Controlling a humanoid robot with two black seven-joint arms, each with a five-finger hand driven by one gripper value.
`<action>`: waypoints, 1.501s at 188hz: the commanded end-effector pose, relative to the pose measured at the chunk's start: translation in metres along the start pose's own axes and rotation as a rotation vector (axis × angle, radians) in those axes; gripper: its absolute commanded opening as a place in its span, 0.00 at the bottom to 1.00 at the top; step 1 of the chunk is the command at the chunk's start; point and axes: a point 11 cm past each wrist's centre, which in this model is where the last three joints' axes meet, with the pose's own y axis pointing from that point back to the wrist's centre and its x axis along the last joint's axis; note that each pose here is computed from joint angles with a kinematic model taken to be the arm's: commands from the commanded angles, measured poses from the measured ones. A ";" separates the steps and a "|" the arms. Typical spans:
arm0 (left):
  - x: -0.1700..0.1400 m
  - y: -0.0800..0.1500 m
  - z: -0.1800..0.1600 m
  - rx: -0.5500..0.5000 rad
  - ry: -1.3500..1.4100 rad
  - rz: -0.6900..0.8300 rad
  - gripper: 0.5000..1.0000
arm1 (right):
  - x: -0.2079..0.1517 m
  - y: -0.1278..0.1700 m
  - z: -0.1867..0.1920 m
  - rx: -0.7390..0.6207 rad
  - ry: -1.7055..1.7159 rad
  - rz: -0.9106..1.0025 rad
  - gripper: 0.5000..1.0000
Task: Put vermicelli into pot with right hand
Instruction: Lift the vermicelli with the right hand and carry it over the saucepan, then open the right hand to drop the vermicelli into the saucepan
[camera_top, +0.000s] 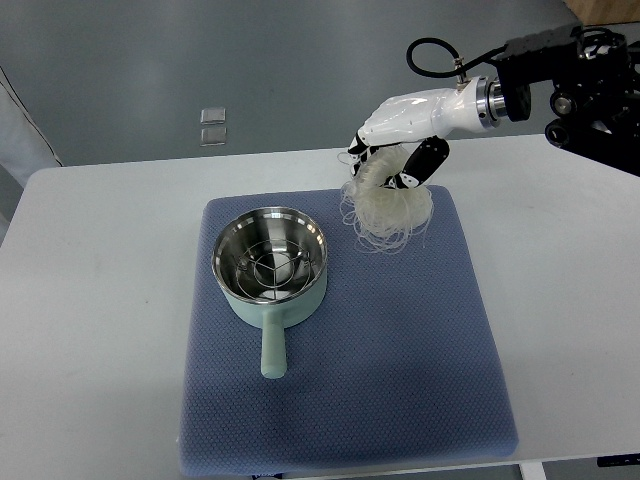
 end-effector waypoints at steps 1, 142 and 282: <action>0.000 0.000 0.000 0.000 0.000 0.000 1.00 | 0.023 -0.014 -0.016 0.040 0.037 0.030 0.12; 0.000 0.000 0.000 0.001 0.000 0.000 1.00 | -0.010 -0.103 -0.056 0.149 -0.086 0.085 0.23; 0.000 0.000 0.000 0.000 0.000 0.000 1.00 | -0.007 -0.106 -0.053 0.146 -0.125 0.161 0.82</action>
